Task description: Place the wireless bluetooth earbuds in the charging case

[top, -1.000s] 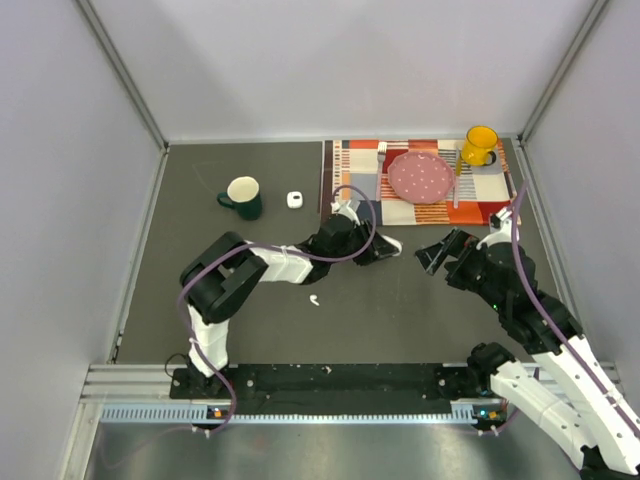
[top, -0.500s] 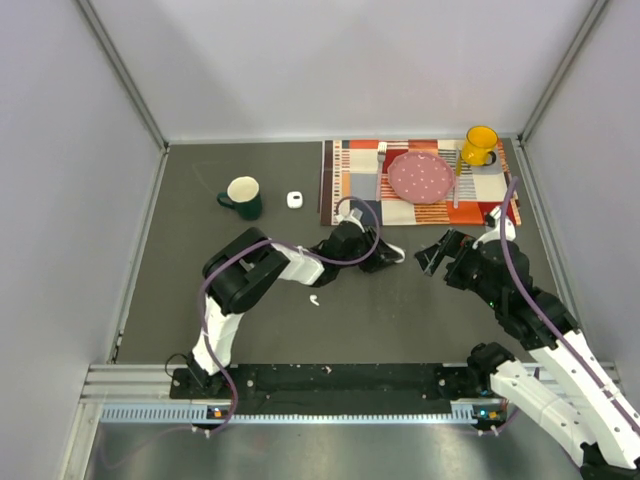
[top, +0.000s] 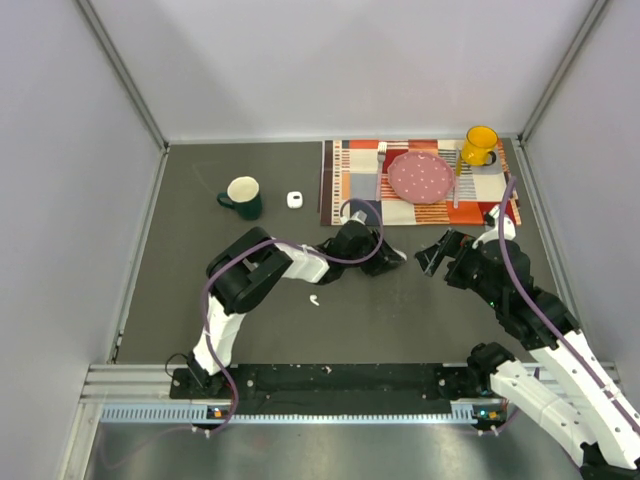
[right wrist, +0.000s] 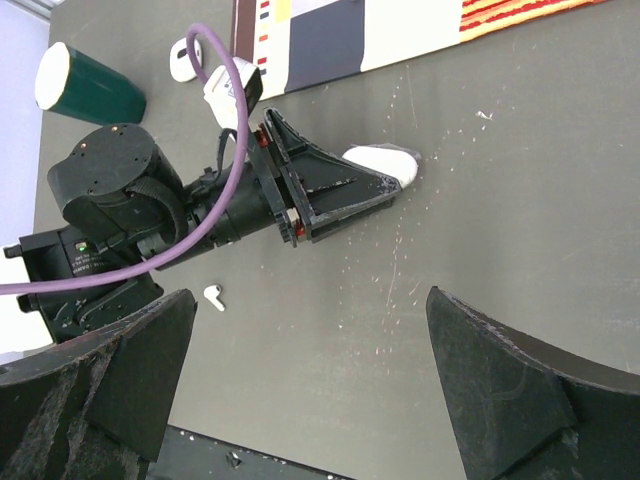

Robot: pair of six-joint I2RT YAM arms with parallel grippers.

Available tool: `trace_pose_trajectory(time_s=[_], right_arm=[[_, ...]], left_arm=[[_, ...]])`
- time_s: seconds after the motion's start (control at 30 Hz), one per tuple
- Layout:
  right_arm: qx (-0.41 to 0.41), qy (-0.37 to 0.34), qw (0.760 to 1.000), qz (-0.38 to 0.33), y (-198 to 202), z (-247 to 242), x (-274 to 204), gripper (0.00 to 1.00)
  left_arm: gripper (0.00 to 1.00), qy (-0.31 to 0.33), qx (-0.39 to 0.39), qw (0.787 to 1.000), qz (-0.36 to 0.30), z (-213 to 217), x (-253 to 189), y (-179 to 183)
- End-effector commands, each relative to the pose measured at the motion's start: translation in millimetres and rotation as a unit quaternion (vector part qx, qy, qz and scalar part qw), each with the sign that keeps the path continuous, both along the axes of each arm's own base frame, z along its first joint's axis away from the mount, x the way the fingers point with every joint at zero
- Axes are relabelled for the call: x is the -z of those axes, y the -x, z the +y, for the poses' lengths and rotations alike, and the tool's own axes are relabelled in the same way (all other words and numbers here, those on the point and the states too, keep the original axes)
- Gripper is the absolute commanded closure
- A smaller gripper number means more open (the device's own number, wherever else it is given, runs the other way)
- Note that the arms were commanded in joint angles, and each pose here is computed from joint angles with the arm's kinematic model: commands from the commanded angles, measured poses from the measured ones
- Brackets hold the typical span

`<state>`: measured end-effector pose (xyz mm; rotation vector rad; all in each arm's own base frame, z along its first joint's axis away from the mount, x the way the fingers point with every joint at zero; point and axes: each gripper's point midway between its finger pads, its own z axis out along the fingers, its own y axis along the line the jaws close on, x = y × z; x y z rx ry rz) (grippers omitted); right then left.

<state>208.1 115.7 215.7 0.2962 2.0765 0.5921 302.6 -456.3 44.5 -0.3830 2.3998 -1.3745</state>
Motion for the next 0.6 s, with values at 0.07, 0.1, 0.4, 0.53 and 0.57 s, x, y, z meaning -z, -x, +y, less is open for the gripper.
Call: trace_pose_trajectory(time_s=[0.07, 0.1, 0.4, 0.53, 0.57], right_arm=[[0.007, -0.003, 1.0, -0.027, -4.7, -3.5, -21.8, 0.01], [0.007, -0.002, 1.0, -0.026, -4.9, -3.4, -21.5, 0.01], [0.006, -0.005, 1.0, -0.023, -4.4, -2.5, -19.6, 0.01], [0.006, -0.004, 1.0, -0.022, -4.6, -2.4, -19.2, 0.01], [0.007, -0.004, 1.0, -0.022, -4.9, -3.0, -19.2, 0.01]], left_arm=[[0.56, -0.032, 0.016, 0.999, -0.007, -3.1, 0.1, 1.8], [0.55, -0.033, 0.018, 0.999, -0.009, -2.9, -0.2, 2.9], [0.53, -0.04, 0.028, 0.999, -0.014, 5.9, -1.6, 14.2], [0.53, -0.04, 0.036, 0.998, -0.027, 9.3, -13.8, 24.5], [0.53, -0.04, 0.04, 0.998, -0.032, 9.8, -16.2, 26.8]])
